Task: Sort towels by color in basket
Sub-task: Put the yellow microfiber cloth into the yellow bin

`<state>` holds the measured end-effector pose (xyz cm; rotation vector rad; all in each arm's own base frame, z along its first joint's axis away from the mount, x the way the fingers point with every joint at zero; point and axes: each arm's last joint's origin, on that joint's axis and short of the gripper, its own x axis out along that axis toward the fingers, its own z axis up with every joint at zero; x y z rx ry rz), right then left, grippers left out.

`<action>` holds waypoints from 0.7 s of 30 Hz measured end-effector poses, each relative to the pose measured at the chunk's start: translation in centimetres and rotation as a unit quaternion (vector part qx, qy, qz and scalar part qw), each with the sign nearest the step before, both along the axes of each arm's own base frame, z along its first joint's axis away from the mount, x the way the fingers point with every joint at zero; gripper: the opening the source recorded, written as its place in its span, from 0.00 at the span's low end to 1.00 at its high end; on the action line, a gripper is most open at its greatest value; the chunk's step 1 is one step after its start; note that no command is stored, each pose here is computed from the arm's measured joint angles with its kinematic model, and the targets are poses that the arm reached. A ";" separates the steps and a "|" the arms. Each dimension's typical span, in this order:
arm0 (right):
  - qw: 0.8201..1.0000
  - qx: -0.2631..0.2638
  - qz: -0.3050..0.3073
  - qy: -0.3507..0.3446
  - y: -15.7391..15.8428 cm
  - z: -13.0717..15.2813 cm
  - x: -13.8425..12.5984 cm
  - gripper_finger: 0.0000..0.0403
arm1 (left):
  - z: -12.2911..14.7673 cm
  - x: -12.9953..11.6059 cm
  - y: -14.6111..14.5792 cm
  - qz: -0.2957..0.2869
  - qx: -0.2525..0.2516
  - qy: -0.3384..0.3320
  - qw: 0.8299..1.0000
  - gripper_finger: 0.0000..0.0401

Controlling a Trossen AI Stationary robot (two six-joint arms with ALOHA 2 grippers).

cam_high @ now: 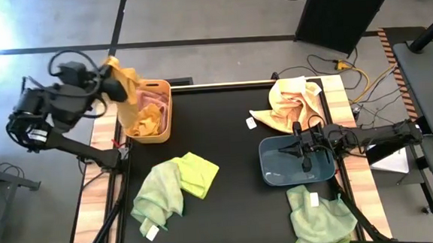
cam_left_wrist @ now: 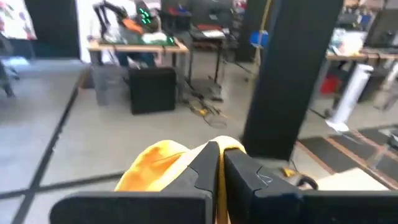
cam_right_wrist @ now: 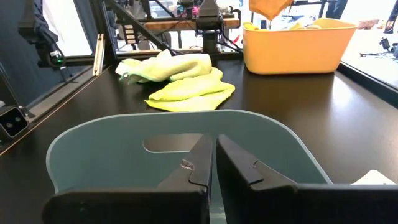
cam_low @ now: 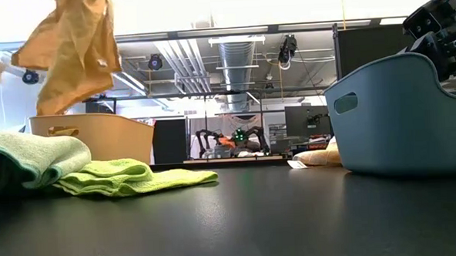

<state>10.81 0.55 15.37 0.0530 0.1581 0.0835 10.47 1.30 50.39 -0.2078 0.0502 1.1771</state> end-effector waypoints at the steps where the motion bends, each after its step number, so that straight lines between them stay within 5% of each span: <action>1: 1.000 0.000 0.000 0.000 0.0 0.0 0.0 0.03 | -0.3 0.5 0.0 -0.004 -0.006 0.002 1.000 0.00; 14: 1.000 0.000 0.000 0.000 0.0 0.0 0.0 0.03 | -2.4 4.9 2.7 0.072 -0.035 0.050 0.996 0.00; 21: 1.000 0.000 0.000 0.000 0.0 0.0 0.0 0.03 | -3.7 4.6 5.6 0.165 -0.055 0.108 0.979 0.00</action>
